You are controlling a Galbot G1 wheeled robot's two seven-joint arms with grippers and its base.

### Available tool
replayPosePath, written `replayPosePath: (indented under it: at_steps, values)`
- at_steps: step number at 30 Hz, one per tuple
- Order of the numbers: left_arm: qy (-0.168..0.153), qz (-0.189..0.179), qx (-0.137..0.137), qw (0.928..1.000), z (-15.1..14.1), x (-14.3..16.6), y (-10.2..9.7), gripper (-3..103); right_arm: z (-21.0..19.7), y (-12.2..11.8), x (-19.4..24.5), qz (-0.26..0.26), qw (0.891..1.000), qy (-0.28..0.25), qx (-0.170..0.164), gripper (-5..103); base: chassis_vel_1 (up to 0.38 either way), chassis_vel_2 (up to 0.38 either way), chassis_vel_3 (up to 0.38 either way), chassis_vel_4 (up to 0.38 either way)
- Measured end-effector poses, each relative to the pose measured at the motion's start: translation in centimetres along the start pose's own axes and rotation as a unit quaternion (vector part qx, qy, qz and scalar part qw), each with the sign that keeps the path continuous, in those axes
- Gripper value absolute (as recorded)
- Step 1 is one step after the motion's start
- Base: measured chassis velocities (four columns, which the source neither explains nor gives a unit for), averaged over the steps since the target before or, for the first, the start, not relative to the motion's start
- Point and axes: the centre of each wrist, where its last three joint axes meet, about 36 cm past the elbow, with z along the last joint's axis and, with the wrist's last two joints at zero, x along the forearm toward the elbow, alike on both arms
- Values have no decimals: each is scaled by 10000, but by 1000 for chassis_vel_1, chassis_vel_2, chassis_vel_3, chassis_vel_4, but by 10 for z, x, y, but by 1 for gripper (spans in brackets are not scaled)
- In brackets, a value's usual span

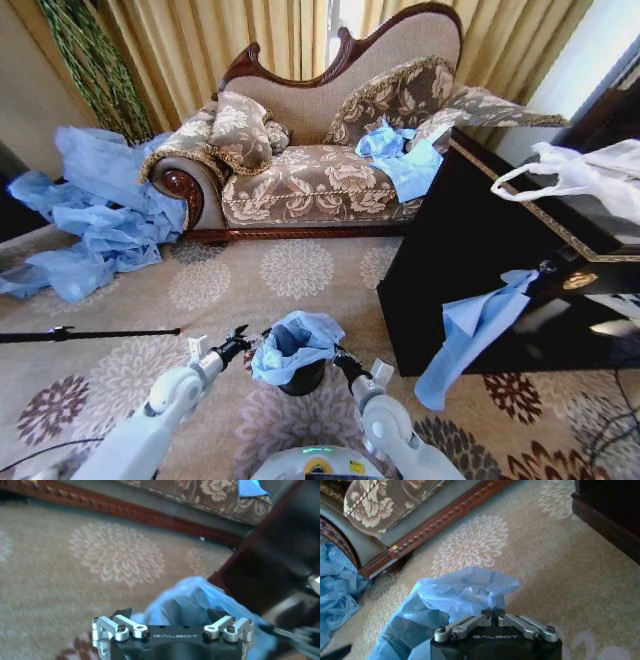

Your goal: Place a garbage bag over the trash bin.

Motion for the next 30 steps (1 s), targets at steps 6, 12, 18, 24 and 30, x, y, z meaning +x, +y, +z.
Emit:
replayPosePath:
  at_steps: [6,12,18,24,30]
  values:
    - [377,-139,193,9990,18,30,-28,100,1,0,-7,-13,10000,-39,9,0,0,0,0,0]
    - [555,-188,-104,9982,42,49,-48,100,7,2,-9,-35,10000,-23,20,0,0,0,0,0]
    - [376,130,-768,9963,55,41,-43,100,8,5,-10,-68,10000,-29,35,0,0,0,0,0]
    - [394,263,-1309,9903,60,31,-27,100,7,4,-9,-67,10000,-48,37,0,0,0,0,0]
    - [446,536,-1672,9835,64,26,-18,81,7,5,-8,-76,10000,-60,22,0,0,0,0,0]
